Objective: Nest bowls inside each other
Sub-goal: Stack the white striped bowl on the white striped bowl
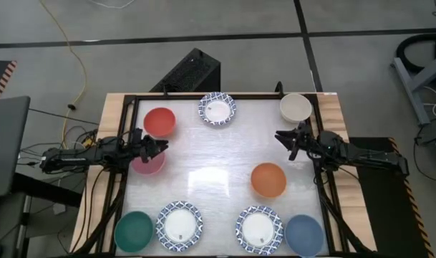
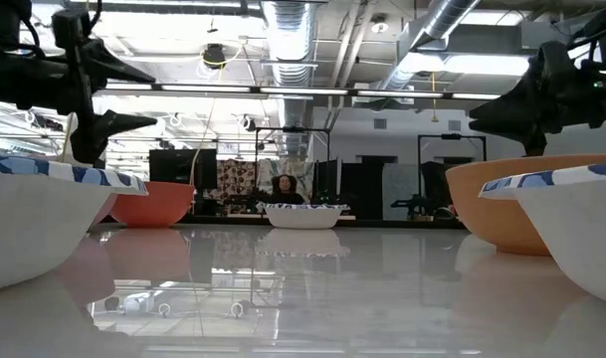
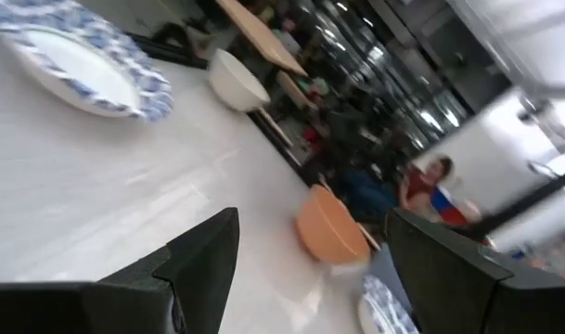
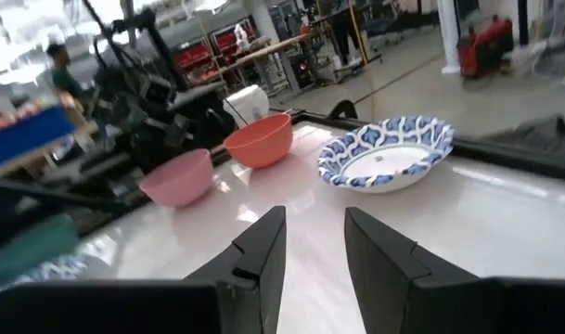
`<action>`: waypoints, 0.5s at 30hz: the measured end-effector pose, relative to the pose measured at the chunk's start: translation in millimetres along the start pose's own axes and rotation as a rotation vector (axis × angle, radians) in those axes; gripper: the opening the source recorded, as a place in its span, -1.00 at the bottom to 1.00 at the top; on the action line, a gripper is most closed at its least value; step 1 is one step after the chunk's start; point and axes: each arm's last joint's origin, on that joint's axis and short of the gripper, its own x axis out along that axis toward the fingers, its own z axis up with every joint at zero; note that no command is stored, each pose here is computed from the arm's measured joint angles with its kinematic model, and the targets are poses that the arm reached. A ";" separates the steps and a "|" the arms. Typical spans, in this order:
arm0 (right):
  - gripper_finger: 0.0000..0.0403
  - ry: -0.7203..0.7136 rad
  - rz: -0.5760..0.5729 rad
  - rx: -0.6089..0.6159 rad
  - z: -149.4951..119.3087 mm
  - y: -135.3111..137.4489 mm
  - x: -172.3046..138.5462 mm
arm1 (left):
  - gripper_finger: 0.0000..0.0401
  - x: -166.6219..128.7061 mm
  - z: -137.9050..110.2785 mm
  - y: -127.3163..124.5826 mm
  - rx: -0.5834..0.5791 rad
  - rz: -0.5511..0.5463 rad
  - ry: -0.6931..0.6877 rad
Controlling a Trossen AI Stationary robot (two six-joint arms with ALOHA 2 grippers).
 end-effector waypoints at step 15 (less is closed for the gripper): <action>-0.33 -0.137 0.054 0.320 12.7 4.5 -0.8 | 0.30 -4.7 24.3 -19.6 -0.128 -0.019 -0.179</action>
